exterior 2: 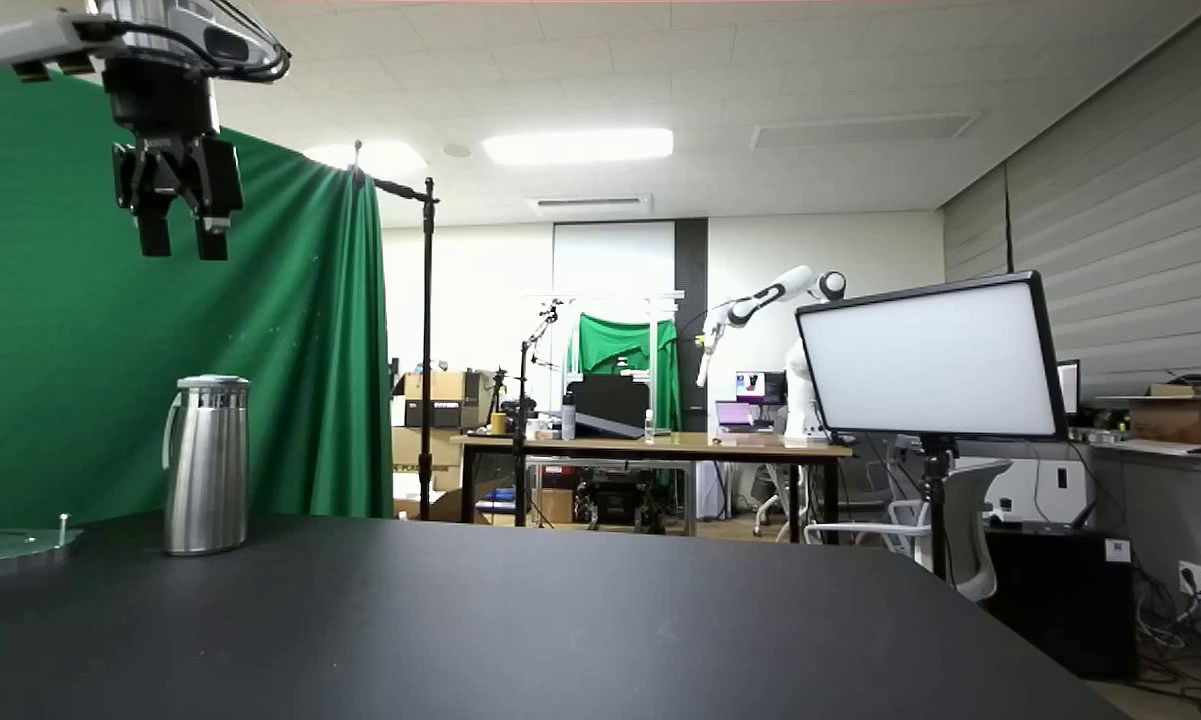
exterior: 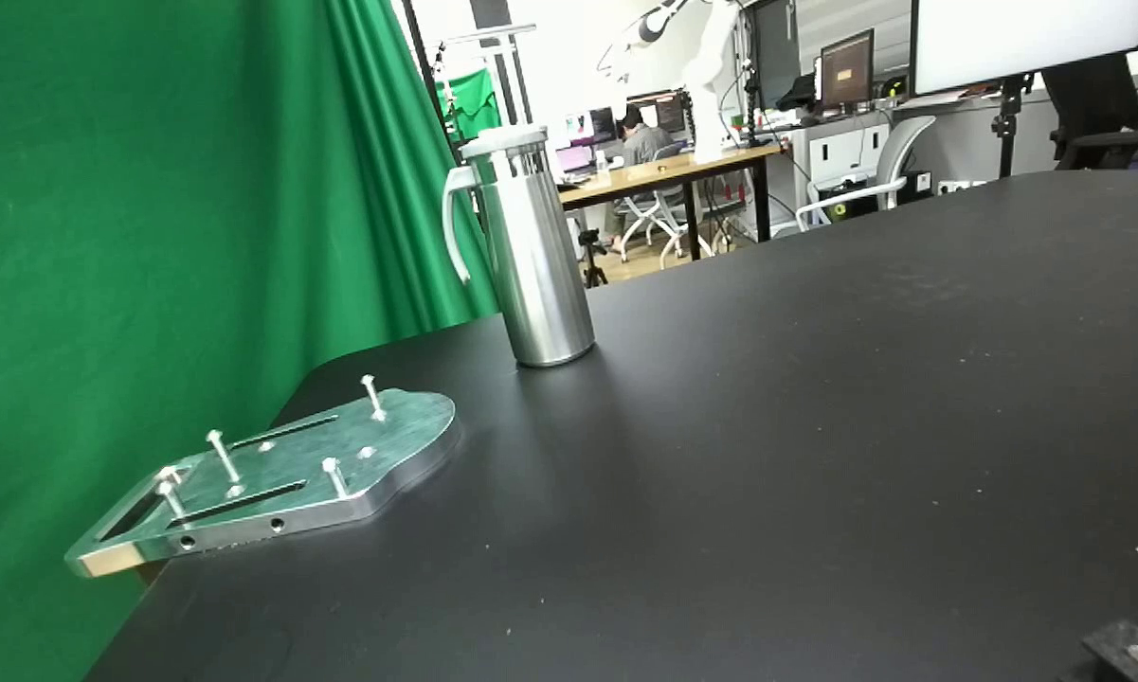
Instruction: Open the flusk.
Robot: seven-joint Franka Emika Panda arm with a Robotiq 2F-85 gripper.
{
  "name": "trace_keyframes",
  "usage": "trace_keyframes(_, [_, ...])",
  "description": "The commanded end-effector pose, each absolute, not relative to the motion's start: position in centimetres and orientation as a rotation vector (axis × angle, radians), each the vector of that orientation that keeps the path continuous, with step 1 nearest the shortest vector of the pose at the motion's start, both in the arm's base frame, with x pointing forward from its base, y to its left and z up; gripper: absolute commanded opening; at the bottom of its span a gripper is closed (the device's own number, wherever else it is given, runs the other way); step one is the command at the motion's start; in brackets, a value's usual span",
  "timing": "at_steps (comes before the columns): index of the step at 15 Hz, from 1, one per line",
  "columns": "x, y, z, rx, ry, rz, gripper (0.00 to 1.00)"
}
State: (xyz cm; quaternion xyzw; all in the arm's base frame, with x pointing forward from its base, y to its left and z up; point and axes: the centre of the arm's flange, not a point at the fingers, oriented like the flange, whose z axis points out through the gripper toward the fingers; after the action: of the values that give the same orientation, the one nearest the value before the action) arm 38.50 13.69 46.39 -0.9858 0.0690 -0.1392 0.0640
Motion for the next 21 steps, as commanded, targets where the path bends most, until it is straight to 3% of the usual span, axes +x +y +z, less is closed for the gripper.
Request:
trace_keyframes(1, [38.5, 13.7, 46.4, -2.977, 0.208, -0.42, 1.0])
trace_keyframes(5, [39.6, 13.7, 46.3, -2.976, 0.19, -0.395, 1.0])
trace_keyframes(10, [45.1, 15.4, 45.2, -3.004, 0.055, -0.236, 1.0])
trace_keyframes(11, [46.2, 15.8, 45.0, -3.006, 0.031, -0.227, 0.75])
trace_keyframes(13, [48.8, 17.1, 44.9, -3.018, -0.023, -0.215, 0.68])
trace_keyframes(21, [59.6, 25.0, 44.4, -2.982, -0.221, -0.133, 0.11])
